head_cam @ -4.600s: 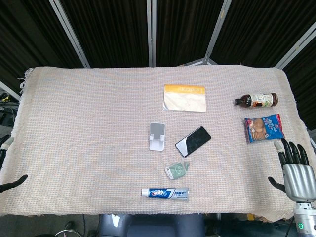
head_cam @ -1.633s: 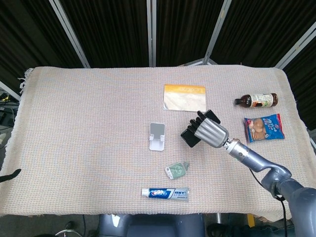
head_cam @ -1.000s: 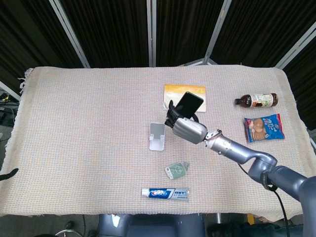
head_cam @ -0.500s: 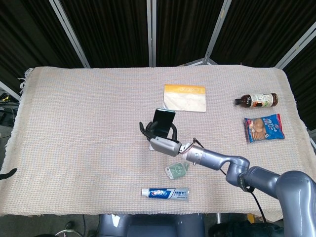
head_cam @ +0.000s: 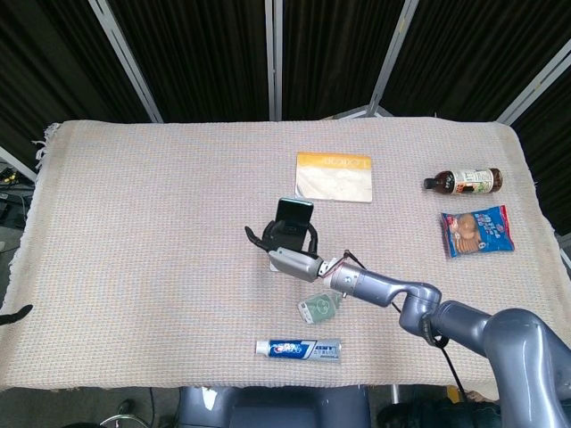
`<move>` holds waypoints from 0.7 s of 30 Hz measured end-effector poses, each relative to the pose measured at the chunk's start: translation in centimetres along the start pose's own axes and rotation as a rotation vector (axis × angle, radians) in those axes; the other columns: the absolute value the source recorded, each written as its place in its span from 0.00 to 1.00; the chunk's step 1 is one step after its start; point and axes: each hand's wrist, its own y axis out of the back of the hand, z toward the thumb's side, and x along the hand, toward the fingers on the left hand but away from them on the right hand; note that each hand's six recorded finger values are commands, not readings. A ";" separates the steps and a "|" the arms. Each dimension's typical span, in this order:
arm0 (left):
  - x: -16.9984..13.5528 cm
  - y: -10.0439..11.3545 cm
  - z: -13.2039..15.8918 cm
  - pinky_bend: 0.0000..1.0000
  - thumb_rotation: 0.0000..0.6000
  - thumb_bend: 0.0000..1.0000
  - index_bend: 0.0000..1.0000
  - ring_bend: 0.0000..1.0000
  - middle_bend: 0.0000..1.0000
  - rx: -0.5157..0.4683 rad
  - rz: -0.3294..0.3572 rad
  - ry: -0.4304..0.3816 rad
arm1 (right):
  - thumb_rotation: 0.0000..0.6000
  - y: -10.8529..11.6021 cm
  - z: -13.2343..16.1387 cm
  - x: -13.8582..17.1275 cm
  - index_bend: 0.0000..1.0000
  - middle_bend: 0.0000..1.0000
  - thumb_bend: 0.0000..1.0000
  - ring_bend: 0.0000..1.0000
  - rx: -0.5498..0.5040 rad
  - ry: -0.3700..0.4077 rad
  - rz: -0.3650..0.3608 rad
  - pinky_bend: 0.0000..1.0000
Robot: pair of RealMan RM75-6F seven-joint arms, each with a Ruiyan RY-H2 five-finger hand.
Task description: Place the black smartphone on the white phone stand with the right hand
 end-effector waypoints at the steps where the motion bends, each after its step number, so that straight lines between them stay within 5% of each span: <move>1: 0.0 0.0 0.0 0.00 1.00 0.00 0.00 0.00 0.00 0.000 0.000 0.001 | 1.00 0.0 0.2 0.0 0.52 0.54 0.13 0.49 0.002 0.002 0.002 0.10; 17: 0.0 -0.1 0.0 0.00 1.00 0.00 0.00 0.00 0.00 0.006 -0.002 0.001 | 1.00 0.8 0.9 -0.4 0.51 0.52 0.13 0.48 -0.015 -0.002 -0.020 0.10; 21: 0.0 -0.2 0.0 0.00 1.00 0.00 0.00 0.00 0.00 0.006 -0.004 0.001 | 1.00 0.8 0.9 -0.4 0.31 0.34 0.12 0.37 -0.016 -0.007 -0.019 0.04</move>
